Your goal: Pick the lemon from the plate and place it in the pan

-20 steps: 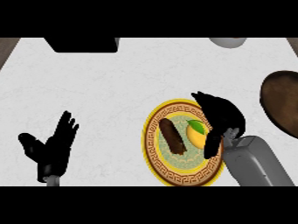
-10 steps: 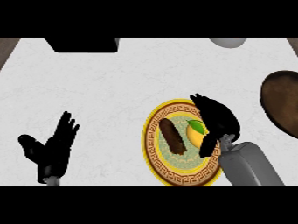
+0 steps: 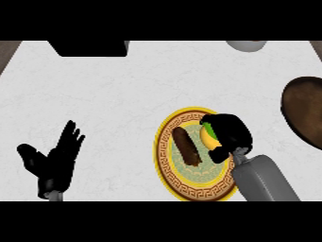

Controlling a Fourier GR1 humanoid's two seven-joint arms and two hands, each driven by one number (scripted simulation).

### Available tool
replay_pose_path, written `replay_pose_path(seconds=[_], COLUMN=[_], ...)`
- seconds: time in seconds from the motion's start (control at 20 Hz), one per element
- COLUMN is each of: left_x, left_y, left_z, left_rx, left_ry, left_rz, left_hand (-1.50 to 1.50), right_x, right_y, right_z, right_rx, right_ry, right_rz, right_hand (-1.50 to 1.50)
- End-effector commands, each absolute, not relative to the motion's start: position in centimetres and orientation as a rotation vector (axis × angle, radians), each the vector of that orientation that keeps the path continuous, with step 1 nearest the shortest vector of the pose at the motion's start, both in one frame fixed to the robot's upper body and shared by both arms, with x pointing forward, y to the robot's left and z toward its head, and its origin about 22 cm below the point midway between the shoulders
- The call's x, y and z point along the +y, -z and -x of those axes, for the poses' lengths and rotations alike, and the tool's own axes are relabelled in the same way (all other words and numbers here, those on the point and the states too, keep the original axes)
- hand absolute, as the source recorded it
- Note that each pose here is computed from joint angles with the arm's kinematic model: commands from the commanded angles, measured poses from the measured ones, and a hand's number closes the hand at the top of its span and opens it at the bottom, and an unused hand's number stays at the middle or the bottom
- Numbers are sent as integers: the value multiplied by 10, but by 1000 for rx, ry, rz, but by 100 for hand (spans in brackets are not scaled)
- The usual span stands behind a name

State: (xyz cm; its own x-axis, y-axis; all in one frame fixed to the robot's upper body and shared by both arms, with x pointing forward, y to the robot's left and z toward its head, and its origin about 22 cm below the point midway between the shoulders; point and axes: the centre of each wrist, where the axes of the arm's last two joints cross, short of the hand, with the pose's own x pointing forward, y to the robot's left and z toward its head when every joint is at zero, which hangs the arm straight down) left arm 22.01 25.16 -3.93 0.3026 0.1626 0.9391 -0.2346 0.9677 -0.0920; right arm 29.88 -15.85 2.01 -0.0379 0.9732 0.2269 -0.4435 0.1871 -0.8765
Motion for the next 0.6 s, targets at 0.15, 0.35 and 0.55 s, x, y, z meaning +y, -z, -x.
replay_pose_path(seconds=[0.15,0.35,0.55], left_x=[253,236,250], left_y=[39,26,37], left_z=[-220,-199,-223], left_rx=[-1219,-1232,-1226], left_ry=[-258,-280,-265], left_rz=[-82,-57,-91], left_hand=[0,0,0], right_x=[-178,-162,-164], right_y=[8,13,-5], right_z=[-314,-300,-297], right_rx=[-1128,-1136,-1115], right_ry=[-1351,-1353,-1356], right_rz=[701,707,728], right_hand=[150,150,150])
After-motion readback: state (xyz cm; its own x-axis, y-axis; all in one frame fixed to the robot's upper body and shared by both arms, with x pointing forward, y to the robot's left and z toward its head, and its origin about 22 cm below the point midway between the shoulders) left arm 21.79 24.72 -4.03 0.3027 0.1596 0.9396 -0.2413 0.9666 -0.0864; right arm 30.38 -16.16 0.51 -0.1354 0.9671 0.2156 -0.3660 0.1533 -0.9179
